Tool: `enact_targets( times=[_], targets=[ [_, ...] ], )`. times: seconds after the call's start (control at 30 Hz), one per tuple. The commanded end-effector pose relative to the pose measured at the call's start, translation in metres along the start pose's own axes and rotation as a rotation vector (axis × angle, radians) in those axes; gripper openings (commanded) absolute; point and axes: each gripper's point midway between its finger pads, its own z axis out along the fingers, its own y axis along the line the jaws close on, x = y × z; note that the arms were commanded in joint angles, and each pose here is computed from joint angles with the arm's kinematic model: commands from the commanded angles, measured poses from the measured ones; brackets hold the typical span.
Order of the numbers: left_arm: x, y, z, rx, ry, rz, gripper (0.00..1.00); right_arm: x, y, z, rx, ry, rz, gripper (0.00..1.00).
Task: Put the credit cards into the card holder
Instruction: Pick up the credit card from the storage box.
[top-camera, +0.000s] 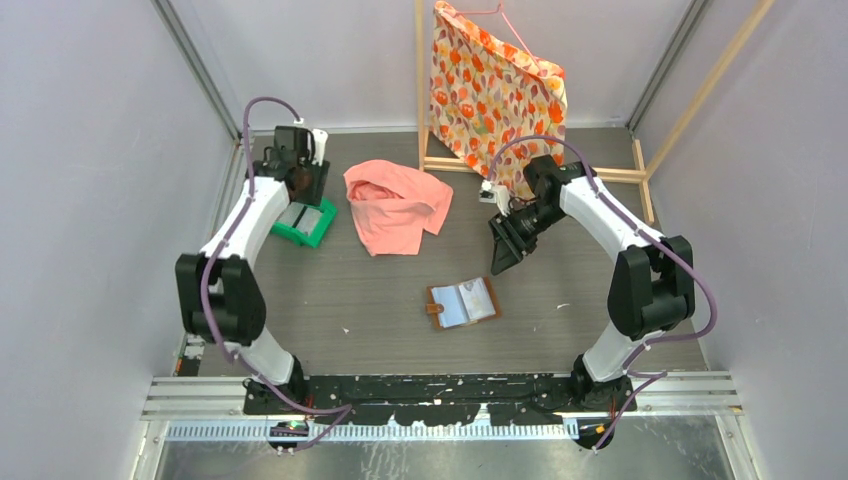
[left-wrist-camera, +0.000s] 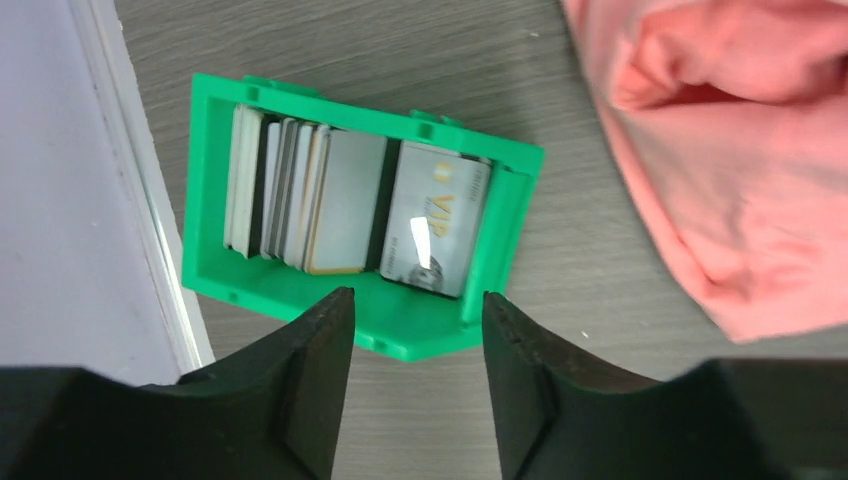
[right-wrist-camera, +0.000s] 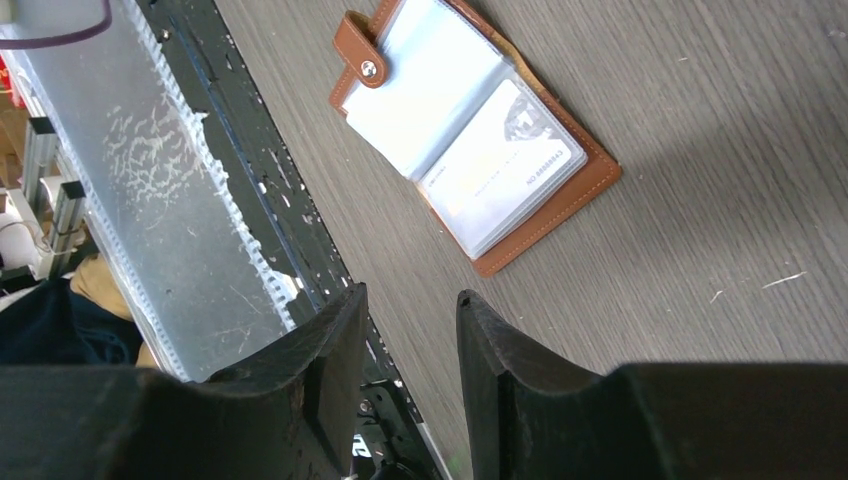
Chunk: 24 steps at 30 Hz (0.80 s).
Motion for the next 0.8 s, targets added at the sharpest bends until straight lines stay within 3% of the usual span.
enact_targets(
  times=[0.0, 0.2, 0.5, 0.77],
  targets=[
    [0.001, 0.029, 0.017, -0.050, 0.067, 0.043, 0.50, -0.006, 0.010, -0.007, -0.027, -0.035, -0.041, 0.43],
    [0.012, 0.055, 0.058, -0.114, 0.104, 0.036, 0.42, -0.003, 0.011, -0.001, -0.069, -0.019, -0.029, 0.43],
    [0.015, 0.065, 0.094, -0.132, 0.146, 0.080, 0.49, 0.002, 0.007, 0.005, -0.098, 0.006, -0.010, 0.43],
    [0.030, 0.079, 0.114, -0.111, 0.179, 0.046, 0.48, 0.004, 0.005, 0.009, -0.109, 0.019, 0.002, 0.43]
  ],
)
